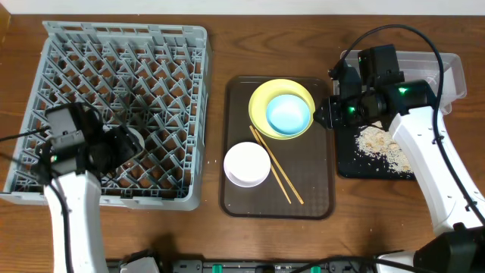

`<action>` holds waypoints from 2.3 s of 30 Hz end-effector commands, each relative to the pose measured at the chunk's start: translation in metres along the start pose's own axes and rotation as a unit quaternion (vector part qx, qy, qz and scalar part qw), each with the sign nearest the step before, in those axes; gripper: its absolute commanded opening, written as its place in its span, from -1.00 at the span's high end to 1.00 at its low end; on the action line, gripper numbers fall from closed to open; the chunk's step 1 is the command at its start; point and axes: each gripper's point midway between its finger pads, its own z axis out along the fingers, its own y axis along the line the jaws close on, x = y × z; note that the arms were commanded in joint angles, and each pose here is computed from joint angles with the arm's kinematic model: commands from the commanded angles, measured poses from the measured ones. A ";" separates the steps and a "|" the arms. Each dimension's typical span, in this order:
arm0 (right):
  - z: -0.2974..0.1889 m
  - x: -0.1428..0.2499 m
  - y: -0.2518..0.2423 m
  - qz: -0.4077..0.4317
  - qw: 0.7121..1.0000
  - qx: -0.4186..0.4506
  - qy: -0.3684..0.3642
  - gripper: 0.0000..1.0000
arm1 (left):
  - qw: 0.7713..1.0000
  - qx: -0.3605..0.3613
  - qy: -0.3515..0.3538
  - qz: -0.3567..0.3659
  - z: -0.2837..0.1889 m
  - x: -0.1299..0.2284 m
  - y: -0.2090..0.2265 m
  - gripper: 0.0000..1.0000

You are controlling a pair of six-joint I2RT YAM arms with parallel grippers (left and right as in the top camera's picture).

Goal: Sort waste into correct bins and load items into the dishwasher
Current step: 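Place the pink bowl in the dish rack with the left gripper, then reach the left gripper to the white bowl on the tray and grasp it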

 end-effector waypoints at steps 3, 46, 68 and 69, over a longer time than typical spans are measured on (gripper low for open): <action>-0.012 -0.007 0.002 -0.010 1.000 0.000 -0.019 0.23 | 0.999 -0.028 0.042 -0.002 0.023 0.002 0.011 0.16; -0.061 0.009 -0.072 0.075 0.990 0.112 -0.036 -0.10 | 0.897 0.165 0.067 0.405 -0.004 0.150 -0.226 -0.96; -0.061 0.009 -0.072 0.075 0.990 0.112 -0.035 -0.10 | 0.839 0.050 0.198 0.504 0.099 0.252 -0.208 0.12; -0.061 0.009 -0.072 0.075 0.990 0.112 -0.035 -0.10 | 0.840 0.051 0.197 0.503 0.099 0.252 -0.209 0.26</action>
